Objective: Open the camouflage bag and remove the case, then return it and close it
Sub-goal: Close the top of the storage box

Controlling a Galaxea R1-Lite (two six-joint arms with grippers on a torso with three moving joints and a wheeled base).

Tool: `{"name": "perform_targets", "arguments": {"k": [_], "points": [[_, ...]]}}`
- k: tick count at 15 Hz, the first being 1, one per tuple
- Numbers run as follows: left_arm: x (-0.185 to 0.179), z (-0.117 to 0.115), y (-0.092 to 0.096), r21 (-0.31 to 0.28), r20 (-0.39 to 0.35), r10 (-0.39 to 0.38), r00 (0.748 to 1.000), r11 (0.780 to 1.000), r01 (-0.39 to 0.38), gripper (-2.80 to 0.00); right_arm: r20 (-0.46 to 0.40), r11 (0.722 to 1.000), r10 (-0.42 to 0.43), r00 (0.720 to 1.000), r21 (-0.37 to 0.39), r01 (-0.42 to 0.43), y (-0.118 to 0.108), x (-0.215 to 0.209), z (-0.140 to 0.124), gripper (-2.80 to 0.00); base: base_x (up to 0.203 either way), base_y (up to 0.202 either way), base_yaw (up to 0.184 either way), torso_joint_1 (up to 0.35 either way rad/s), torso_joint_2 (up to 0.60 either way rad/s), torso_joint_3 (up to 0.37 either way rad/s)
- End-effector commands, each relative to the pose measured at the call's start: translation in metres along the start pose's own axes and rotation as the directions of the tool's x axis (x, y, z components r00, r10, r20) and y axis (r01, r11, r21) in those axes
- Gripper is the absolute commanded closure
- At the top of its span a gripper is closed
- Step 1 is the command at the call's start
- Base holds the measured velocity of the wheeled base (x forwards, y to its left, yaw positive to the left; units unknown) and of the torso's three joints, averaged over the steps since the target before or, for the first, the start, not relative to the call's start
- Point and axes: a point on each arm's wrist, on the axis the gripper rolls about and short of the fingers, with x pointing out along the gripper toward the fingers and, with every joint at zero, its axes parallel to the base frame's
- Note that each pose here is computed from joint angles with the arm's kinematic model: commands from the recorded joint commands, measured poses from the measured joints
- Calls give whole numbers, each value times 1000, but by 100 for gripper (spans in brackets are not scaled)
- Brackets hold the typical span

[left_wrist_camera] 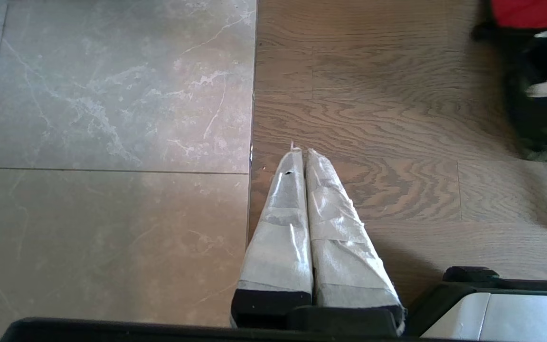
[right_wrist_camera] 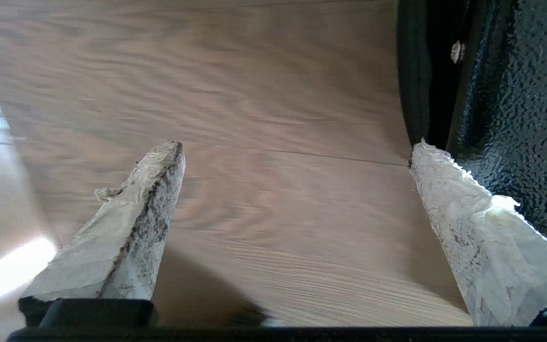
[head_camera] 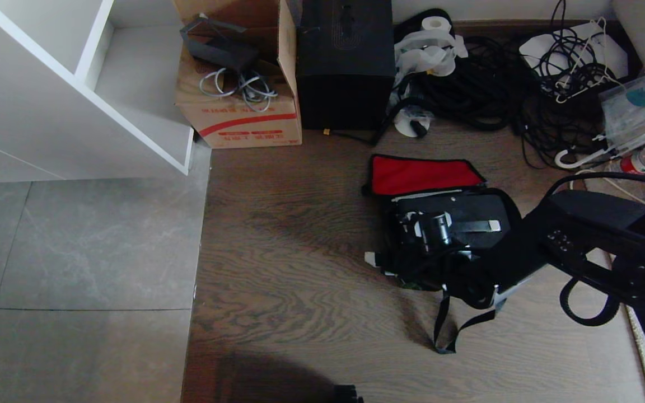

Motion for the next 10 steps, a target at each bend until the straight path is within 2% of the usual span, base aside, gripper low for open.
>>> {"name": "perform_targets", "arguments": {"k": [1,5,7,9,10], "points": [[0,-3,0,0,-6,0,1000,1000,0,0,6,997,-68,998,-27,68,-32,-10,9,-280,0,0,0,0,0,0],[0,-3,0,0,-6,0,1000,1000,0,0,-44,990,-142,989,-23,141,-78,-28,19,-280,0,0,0,0,0,0],[0,-3,0,0,-6,0,1000,1000,0,0,-80,986,-160,984,-66,155,-97,-39,18,-280,0,0,0,0,0,0],[1,-3,0,0,-7,0,1000,1000,0,0,-62,991,-130,990,-33,128,-93,-44,23,-280,0,0,0,0,0,0],[1,-3,0,0,-7,0,1000,1000,0,0,-51,996,-95,994,-7,94,-83,-46,27,-280,0,0,0,0,0,0]]}}
